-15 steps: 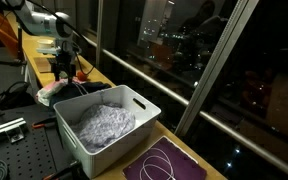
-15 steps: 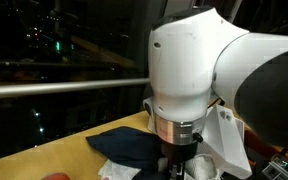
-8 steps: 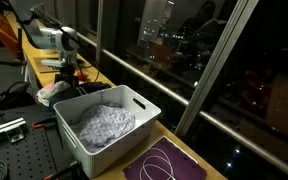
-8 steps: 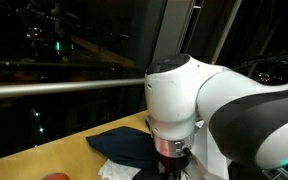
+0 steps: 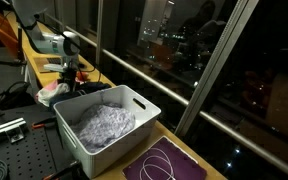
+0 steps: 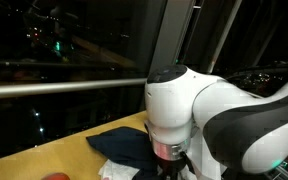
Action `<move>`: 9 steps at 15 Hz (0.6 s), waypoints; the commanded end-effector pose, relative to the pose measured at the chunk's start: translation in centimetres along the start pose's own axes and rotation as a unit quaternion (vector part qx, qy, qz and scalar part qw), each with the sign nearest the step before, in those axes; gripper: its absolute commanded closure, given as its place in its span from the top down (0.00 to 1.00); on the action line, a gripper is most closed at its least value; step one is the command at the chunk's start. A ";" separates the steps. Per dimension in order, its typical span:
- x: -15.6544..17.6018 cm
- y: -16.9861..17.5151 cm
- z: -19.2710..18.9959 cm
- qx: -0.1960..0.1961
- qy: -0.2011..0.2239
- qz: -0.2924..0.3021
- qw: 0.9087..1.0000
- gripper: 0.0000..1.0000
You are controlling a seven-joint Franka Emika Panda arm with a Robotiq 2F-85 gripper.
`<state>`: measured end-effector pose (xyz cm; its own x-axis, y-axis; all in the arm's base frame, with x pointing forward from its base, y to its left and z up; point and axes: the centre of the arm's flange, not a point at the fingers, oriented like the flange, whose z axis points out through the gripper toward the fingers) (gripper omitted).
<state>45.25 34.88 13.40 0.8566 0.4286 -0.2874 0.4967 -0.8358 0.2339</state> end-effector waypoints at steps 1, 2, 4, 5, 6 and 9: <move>0.3 0.3 0.4 0.004 0.012 -0.008 1.000 0.36; 0.3 0.4 0.3 0.005 0.014 -0.008 1.000 0.27; 0.1 0.5 0.0 0.005 0.017 -0.008 1.000 0.15; -0.1 0.7 -0.2 0.005 0.017 -0.007 1.000 0.06; -0.2 0.8 -0.3 0.004 0.018 -0.006 1.000 0.02; -0.7 1.7 -1.7 -0.003 0.022 0.000 1.000 0.03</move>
<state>45.56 34.93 13.76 0.8611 0.4314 -0.2690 0.4922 -0.8399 0.2289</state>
